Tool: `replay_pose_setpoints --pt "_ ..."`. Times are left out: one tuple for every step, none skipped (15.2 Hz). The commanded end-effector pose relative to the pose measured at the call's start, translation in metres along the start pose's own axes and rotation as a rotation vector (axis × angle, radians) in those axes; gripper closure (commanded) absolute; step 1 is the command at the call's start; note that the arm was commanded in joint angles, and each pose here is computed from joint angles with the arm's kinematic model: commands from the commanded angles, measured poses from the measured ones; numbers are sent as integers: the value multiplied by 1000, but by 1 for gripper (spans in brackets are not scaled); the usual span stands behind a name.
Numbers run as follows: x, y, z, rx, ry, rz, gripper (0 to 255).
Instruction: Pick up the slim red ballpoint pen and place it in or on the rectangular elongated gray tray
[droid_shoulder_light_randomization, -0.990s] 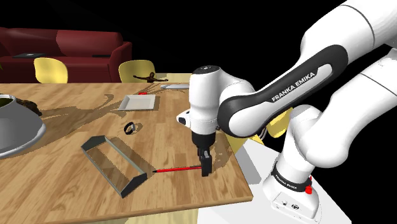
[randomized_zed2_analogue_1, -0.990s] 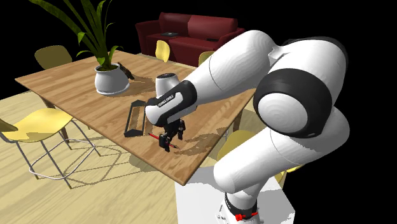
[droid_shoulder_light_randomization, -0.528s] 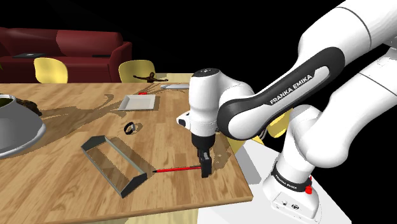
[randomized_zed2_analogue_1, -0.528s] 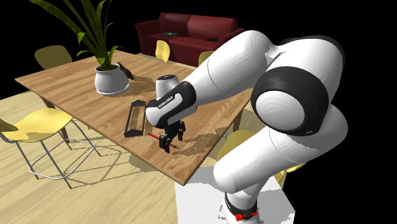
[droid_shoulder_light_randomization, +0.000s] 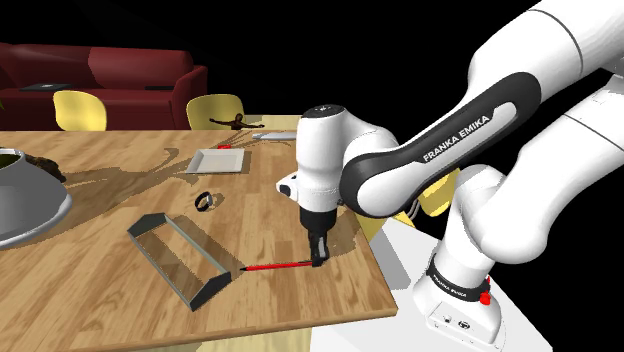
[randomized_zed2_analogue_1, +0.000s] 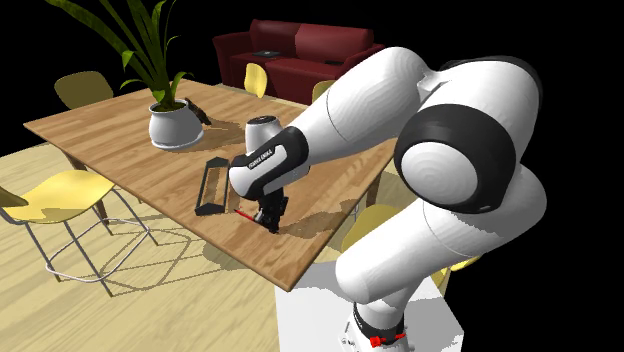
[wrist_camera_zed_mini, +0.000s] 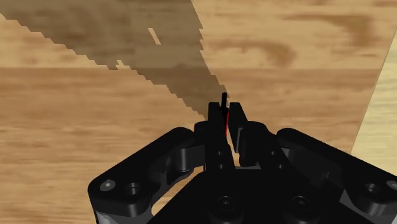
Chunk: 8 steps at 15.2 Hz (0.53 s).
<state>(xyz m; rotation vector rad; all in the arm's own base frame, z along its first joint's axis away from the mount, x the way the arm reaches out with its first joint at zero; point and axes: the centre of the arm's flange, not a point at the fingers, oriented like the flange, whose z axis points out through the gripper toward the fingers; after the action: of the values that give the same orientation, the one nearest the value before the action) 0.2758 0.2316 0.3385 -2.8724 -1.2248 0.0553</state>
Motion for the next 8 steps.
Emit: replay_pose_setpoints --pt "-1 -2 3 4 -11 -3 255" --pt "-2 -2 4 4 -11 -3 255" --pt "-2 -3 4 4 -11 -3 255" --pt "-2 -3 -2 4 -11 -3 255" --pt "-3 -3 -7 4 -11 -3 255" --pt "-3 -3 -12 4 -11 -3 255" --pt "-3 -3 -17 4 -11 -3 255" --pt "-3 -4 -23 4 -11 -3 255"
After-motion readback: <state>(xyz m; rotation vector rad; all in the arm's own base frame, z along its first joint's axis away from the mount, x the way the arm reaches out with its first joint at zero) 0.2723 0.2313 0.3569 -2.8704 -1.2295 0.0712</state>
